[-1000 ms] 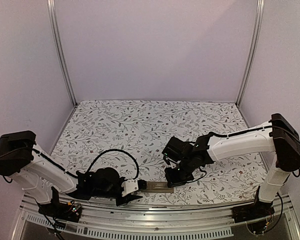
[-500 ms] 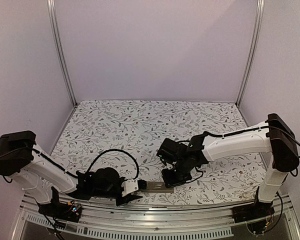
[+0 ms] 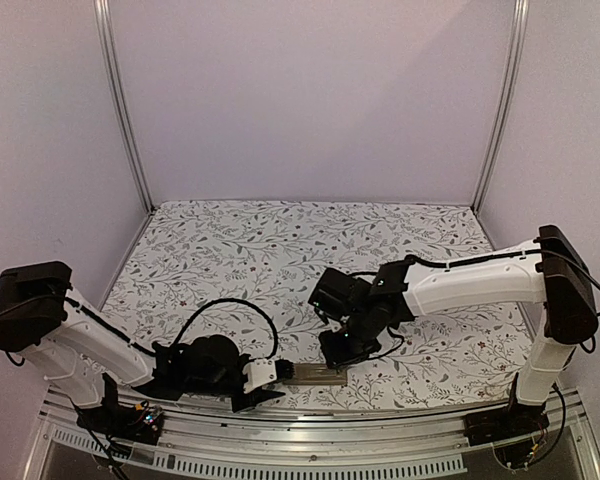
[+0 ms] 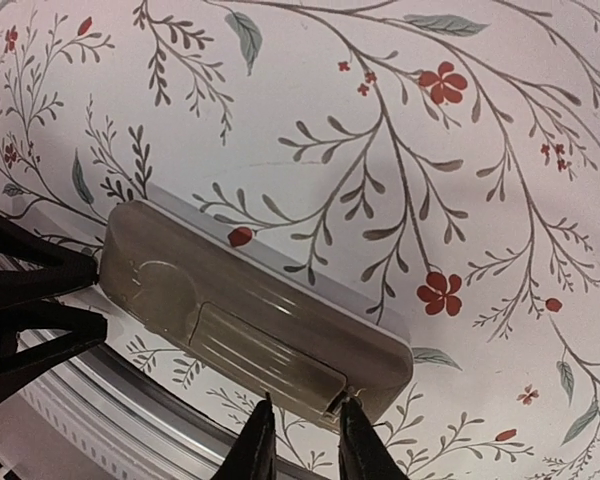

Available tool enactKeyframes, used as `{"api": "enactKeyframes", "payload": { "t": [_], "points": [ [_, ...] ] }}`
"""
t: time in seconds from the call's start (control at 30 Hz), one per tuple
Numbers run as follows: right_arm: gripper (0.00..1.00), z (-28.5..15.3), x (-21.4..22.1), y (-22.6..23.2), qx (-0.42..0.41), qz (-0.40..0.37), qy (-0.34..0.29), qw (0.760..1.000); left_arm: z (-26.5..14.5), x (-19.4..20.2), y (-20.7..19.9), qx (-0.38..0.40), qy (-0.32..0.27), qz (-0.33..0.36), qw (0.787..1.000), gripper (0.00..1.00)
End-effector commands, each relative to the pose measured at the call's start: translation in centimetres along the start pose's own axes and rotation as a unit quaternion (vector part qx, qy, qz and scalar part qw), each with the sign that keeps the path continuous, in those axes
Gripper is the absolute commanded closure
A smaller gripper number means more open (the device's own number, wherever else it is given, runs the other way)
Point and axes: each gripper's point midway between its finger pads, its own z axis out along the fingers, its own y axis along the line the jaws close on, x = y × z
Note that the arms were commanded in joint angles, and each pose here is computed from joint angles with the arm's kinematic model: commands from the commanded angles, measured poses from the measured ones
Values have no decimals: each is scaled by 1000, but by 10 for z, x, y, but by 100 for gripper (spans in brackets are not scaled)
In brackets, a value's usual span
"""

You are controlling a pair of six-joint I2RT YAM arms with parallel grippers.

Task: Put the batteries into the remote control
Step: Press the battery cover on the remote control.

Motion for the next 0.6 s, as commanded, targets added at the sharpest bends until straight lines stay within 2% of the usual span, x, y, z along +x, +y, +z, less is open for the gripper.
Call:
{"api": "enactKeyframes", "payload": {
  "t": [0.0,0.07,0.3,0.57],
  "points": [
    [88,-18,-14,7,-1,-21,-29,999,-3,-5,4,-5,-3,-4,1000,65],
    [100,-21,-16,18,-29,-44,-36,998,-6,-6,6,-11,-7,-5,1000,65],
    [100,-12,-18,27,-59,-80,-39,994,-9,-10,6,-13,-17,-5,1000,64],
    [100,7,-4,16,-57,-74,-19,995,-9,-9,6,-12,-15,-7,1000,64]
  ]
}}
